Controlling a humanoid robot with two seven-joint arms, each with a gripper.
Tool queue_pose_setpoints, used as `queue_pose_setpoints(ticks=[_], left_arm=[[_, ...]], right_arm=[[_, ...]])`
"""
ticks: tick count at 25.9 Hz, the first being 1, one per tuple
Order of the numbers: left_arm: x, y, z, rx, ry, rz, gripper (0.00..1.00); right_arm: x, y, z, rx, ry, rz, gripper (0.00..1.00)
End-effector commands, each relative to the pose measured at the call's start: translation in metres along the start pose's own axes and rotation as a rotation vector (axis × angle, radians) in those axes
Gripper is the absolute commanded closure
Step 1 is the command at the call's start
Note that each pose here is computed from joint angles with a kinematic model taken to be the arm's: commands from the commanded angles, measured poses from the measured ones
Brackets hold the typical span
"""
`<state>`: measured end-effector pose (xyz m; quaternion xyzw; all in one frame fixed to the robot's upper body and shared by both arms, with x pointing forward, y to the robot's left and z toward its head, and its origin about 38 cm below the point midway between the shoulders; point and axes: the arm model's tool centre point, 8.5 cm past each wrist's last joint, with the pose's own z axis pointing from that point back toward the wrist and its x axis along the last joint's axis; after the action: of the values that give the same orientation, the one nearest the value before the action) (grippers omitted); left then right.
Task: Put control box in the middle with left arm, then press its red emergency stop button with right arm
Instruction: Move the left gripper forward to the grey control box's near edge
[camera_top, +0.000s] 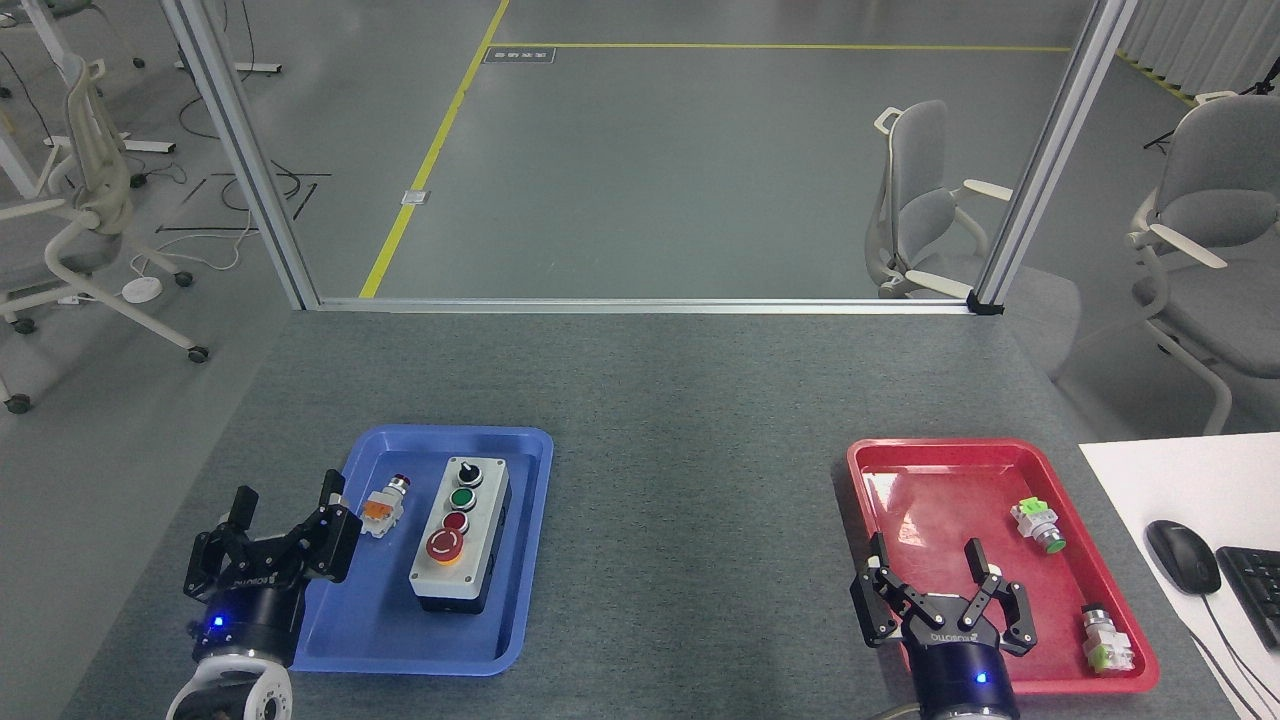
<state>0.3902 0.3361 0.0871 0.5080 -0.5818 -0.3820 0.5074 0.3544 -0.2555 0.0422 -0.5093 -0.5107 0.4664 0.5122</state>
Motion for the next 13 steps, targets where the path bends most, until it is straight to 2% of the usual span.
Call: queue_pose_setpoints(ticks=[1,5,8,10,13], left_arm=[[0.002,-0.018,0.023,-0.04,0.002,0.008,0.01],[0.04,-0.036,0.052,-0.066,-0.045,0.04,0.01],[0.068,-0.049,0.065,-0.093,-0.106,-0.033,0.01],[0.077,-0.056,0.067,-0.094,-0.088,-0.093,0.01],[0.087,-0.065,0.071,-0.116,-0.082,-0.108,0.01]], right_arm=[[0.0,0.0,-0.001,0.005,-0.002,0.001,0.01],[-0.001,0.0,0.0,0.006,-0.001,0.002,0.01],[0.002,0.001,0.0,0.007,-0.003,-0.004,0.01],[0.003,0.001,0.0,0.009,-0.003,-0.002,0.01],[0.004,0.0,-0.001,0.006,-0.005,-0.001,0.01]])
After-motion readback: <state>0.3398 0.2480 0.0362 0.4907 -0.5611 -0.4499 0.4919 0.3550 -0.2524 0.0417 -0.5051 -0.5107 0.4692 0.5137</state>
